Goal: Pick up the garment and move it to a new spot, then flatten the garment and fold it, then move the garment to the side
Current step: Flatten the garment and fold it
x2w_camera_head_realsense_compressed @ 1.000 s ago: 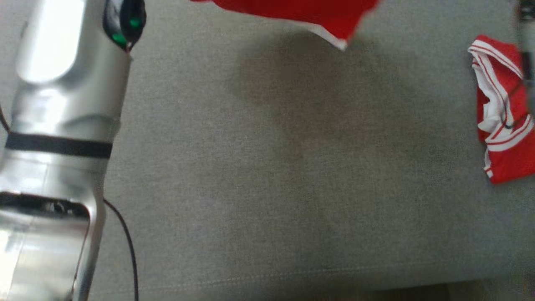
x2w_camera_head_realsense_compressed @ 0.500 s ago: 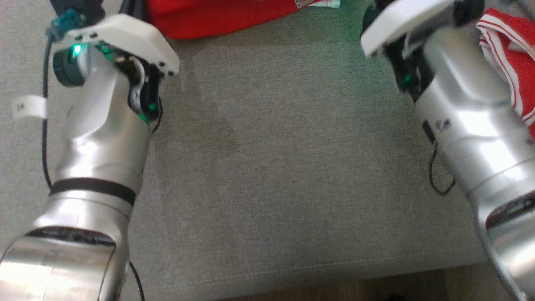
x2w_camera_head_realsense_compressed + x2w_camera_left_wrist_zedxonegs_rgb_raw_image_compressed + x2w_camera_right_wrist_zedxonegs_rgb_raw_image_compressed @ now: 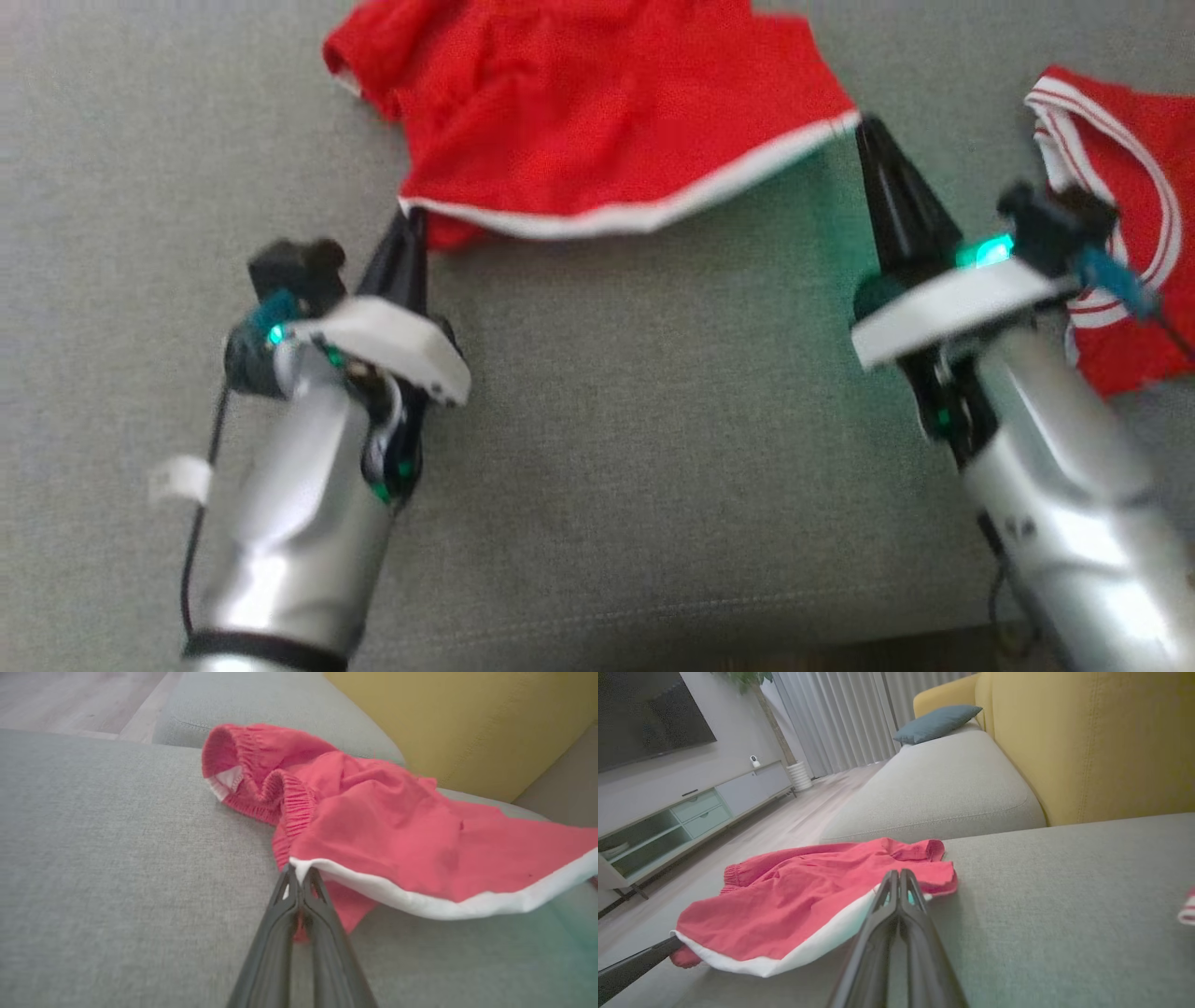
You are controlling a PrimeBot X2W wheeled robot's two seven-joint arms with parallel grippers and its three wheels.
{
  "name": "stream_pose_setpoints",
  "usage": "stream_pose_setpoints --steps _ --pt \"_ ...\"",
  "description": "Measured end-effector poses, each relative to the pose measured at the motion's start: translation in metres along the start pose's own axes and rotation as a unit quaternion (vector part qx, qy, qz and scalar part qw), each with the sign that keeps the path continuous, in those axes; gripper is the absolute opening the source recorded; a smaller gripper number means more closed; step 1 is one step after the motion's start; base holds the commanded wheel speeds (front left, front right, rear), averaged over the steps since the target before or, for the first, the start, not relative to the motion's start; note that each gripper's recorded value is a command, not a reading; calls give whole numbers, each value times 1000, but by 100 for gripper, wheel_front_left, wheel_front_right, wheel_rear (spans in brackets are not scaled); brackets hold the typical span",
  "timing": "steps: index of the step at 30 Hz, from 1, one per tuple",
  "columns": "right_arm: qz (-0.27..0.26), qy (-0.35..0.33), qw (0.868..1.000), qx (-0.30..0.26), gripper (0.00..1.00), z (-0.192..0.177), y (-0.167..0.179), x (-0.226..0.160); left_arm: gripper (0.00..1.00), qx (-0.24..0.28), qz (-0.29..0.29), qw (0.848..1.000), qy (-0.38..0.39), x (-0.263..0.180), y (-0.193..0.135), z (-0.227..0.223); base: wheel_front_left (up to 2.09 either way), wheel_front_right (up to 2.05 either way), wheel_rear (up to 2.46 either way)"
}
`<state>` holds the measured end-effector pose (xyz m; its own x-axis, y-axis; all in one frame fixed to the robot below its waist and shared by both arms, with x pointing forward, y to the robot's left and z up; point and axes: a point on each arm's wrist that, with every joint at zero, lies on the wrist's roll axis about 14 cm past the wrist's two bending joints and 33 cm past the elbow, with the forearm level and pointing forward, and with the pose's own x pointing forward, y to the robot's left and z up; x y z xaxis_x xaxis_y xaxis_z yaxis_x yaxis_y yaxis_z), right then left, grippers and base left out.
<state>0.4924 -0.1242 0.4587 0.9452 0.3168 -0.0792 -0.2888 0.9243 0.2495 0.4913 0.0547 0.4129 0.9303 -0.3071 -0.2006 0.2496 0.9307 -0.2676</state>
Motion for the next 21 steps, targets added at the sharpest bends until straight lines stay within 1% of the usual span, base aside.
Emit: stream_pose_setpoints --steps 2,3,6,11,13,17,21 --pt "-1 -15 1000 1 0 5 3 -16 0 12 -12 1000 -12 -12 -8 4 0 0 0" --pt "-1 -15 1000 1 0 5 3 -16 0 12 -12 1000 -12 -12 -8 4 0 0 0" --pt "-6 -36 999 -2 0 12 6 -40 0 28 -26 999 -25 -32 -18 7 0 0 0" --pt "-23 -58 998 0 0 21 11 -82 0 42 -20 998 -35 -71 -13 6 0 0 0" --pt "-35 -59 998 2 0 24 12 -98 0 42 -15 999 -28 -87 -13 2 0 0 0" --pt "-57 -46 997 1 0 24 17 -131 0 33 -14 999 -3 -118 -24 -7 0 0 0" --pt "-70 -31 997 2 0 25 24 -154 0 20 -6 1000 17 -144 -30 -8 0 0 0"
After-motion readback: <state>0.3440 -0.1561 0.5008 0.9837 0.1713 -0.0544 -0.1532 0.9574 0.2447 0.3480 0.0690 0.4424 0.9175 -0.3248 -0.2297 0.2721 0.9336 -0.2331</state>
